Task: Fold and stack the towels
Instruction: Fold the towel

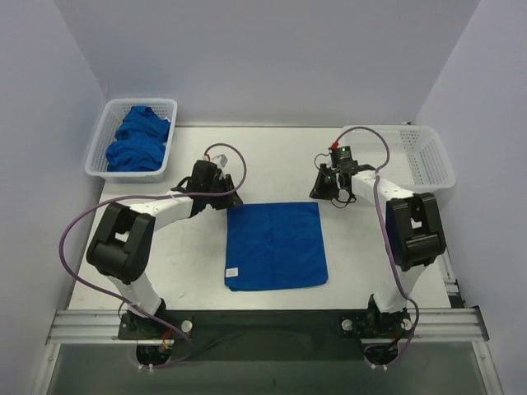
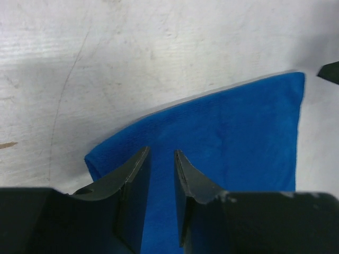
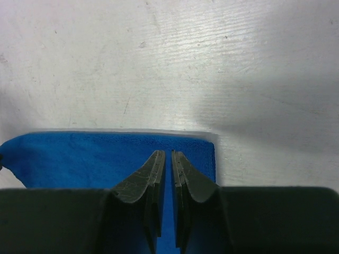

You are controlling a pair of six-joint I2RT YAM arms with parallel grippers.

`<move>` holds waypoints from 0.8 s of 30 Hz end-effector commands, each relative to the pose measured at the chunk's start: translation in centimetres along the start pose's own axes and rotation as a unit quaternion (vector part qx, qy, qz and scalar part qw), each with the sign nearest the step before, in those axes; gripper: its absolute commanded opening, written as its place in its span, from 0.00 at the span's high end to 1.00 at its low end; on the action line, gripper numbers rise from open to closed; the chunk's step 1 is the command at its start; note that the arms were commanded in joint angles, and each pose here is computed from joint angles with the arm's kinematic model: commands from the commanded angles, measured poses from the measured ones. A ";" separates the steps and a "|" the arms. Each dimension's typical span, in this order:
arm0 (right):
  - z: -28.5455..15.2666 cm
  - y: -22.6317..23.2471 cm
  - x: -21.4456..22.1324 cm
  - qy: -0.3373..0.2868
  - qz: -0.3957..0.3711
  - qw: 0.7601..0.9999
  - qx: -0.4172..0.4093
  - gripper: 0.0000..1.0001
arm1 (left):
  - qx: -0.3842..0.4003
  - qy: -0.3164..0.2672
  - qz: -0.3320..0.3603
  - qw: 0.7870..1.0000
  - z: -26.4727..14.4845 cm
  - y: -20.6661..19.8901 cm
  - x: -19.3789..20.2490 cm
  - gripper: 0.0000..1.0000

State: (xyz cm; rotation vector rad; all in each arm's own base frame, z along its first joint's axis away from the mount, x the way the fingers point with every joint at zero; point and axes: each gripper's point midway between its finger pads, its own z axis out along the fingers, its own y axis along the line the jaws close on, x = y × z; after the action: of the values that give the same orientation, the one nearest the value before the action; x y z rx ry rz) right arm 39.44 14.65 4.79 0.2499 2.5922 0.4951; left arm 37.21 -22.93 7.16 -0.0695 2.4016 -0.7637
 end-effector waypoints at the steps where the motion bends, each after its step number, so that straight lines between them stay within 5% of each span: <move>1: 0.3 0.1 0.7 0.009 0.004 1.000 -0.006 0.88 | -0.012 -0.007 0.010 1.000 1.0 1.1 -0.1 0.66; 14: 2.7 -4.7 4.5 0.054 0.027 0.997 0.053 0.94 | -0.060 0.033 -0.007 0.998 2.0 5.6 3.1 0.65; 24: 2.4 -5.0 4.2 0.055 0.018 0.997 0.051 0.93 | -0.058 0.023 -0.028 0.998 0.7 6.2 2.0 0.51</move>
State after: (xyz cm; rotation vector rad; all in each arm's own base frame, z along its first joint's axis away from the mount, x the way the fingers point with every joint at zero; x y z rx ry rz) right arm 37.98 13.76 0.85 0.3086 2.6579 0.5134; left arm 37.11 -20.49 2.85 -0.1257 2.4699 -0.7231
